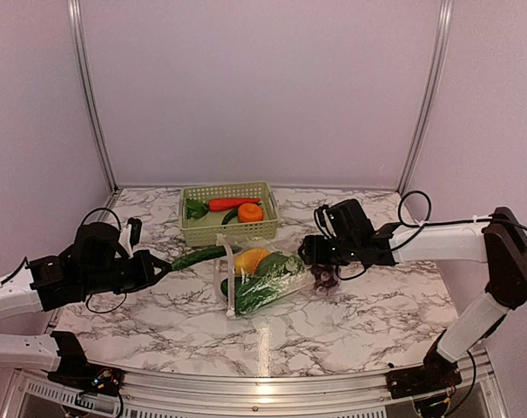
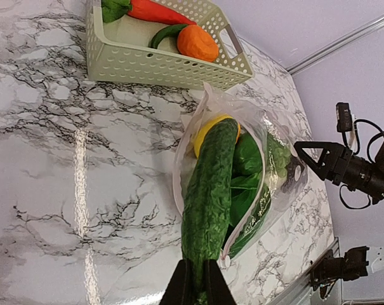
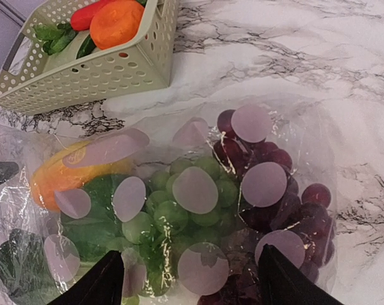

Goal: Open the zip-top bag and remove the fake food
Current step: Pick up the fake vegetable from the zipper food storage bag, then place the fake vegetable in the bin.

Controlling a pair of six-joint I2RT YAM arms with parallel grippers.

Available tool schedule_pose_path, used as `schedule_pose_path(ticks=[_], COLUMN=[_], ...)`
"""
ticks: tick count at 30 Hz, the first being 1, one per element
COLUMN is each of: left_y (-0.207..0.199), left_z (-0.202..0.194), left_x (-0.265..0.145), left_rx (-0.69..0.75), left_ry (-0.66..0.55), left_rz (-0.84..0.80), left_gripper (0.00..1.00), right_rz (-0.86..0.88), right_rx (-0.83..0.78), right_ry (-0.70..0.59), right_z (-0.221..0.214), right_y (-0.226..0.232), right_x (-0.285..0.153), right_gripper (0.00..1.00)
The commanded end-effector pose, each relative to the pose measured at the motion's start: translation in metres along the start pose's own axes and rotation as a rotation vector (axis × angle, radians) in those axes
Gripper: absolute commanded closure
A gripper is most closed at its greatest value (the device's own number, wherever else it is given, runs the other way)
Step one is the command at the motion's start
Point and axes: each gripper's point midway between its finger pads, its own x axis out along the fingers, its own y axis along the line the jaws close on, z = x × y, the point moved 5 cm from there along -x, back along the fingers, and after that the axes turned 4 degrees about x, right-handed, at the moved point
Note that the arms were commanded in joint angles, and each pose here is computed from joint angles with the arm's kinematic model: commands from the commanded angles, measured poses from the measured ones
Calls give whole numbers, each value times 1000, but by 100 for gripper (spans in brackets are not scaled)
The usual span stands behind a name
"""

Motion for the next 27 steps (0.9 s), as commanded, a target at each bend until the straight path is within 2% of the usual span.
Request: schedule_pose_path(ticks=[1,13,19,23,27], left_y=[11,18,17,1,-11], left_z=[0,19,38,56,71], left_x=[-24,-66,-81,-74,-45], left_rx=[-7,-53,-57,-8,34], left_ry=[1,-103,-216,-270,-258], left_rz=[88,167,196,160,111], left_gripper=[100,100,100,100,100], right_rz=[29,53,57,61,66], right_rx=[1,15,12,10,10], right_ry=[-28,-43,-47,-53,-58], right_z=[4,4,6,6,8], right_y=[6,8,8,9,10], right_x=[-7,-10,-13,-16,-19], right_gripper=[29,29,29,29,29])
